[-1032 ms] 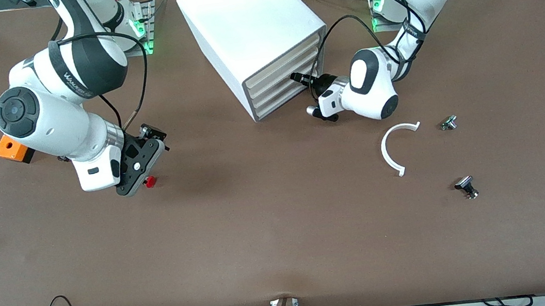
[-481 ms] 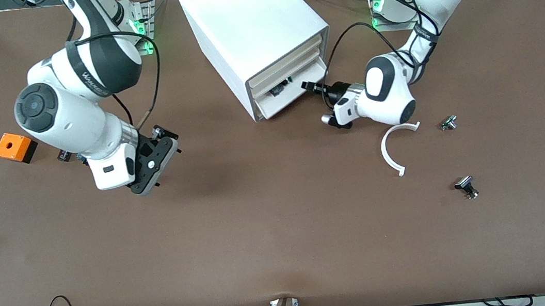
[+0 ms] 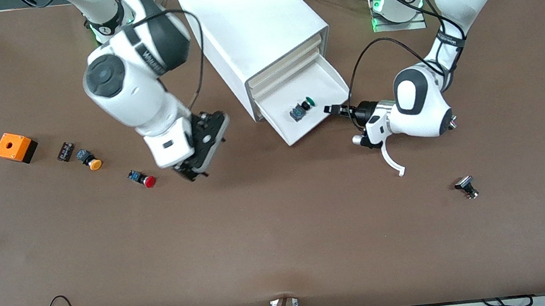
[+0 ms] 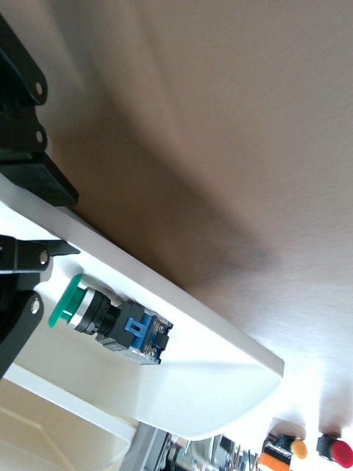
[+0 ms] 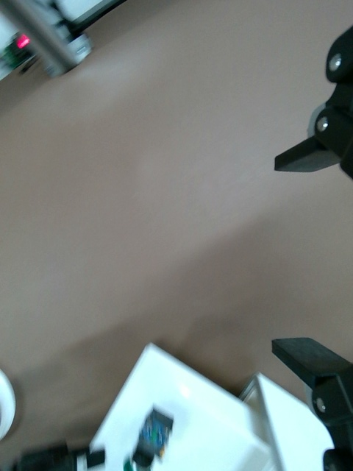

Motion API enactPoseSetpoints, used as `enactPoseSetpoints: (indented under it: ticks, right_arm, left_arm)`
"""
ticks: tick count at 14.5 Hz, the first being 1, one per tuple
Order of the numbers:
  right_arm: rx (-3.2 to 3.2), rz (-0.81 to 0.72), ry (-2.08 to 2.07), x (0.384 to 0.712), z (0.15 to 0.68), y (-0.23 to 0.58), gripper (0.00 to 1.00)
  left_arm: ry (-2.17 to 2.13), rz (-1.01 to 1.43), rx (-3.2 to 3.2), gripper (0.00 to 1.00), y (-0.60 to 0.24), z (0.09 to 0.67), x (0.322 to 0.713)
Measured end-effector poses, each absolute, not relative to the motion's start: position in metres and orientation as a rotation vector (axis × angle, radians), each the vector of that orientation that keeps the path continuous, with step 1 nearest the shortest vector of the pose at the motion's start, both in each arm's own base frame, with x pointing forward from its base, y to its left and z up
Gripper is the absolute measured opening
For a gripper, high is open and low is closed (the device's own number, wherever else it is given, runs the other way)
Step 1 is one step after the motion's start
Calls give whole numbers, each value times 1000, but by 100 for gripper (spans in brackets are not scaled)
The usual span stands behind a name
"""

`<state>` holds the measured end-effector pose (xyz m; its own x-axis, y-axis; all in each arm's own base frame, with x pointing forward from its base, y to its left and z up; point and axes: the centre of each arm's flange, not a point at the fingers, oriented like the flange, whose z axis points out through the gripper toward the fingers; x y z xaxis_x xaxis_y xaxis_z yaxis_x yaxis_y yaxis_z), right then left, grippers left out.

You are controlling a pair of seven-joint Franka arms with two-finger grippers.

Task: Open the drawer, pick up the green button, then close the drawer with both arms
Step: 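Pull the drawer open with the left gripper, then lower the right gripper into the drawer while the left gripper withdraws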

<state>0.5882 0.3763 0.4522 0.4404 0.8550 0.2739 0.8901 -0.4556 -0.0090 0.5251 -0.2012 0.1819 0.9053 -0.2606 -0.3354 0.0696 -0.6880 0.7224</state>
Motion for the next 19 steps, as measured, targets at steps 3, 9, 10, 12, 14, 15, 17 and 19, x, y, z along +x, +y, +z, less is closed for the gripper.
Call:
enactPoseSetpoints:
  ticks: [3,9,10,12,14,15,17,19]
  right_arm:
    - [-2445,-373,-1686,573,455,404,100]
    - [-2238,-465,-2144,504,457,515,100]
    - [-2208,-478,-2176,490,460,532,100]
    - [-2178,-491,-2201,478,463,546,100]
    - [-2166,-468,-2218,473,457,551,100]
    - [-2157,-449,-2231,469,450,556,100]
    - [-2114,-414,-2275,459,434,567,100]
    - [-2039,-400,-2348,449,427,577,100]
  left_arm:
    - [-168,-507,2290,22,-198,190,538]
    - [-133,-469,2318,67,-183,196,552]
    - [-127,-458,2321,76,-179,199,556]
    - [-117,-429,2324,96,-167,213,566]
    - [-119,-386,2347,100,-142,240,578]
    - [-131,-358,2380,100,-124,257,584]
    - [-178,-320,2475,100,-91,295,588]
    - [-223,-296,2617,100,-69,339,586]
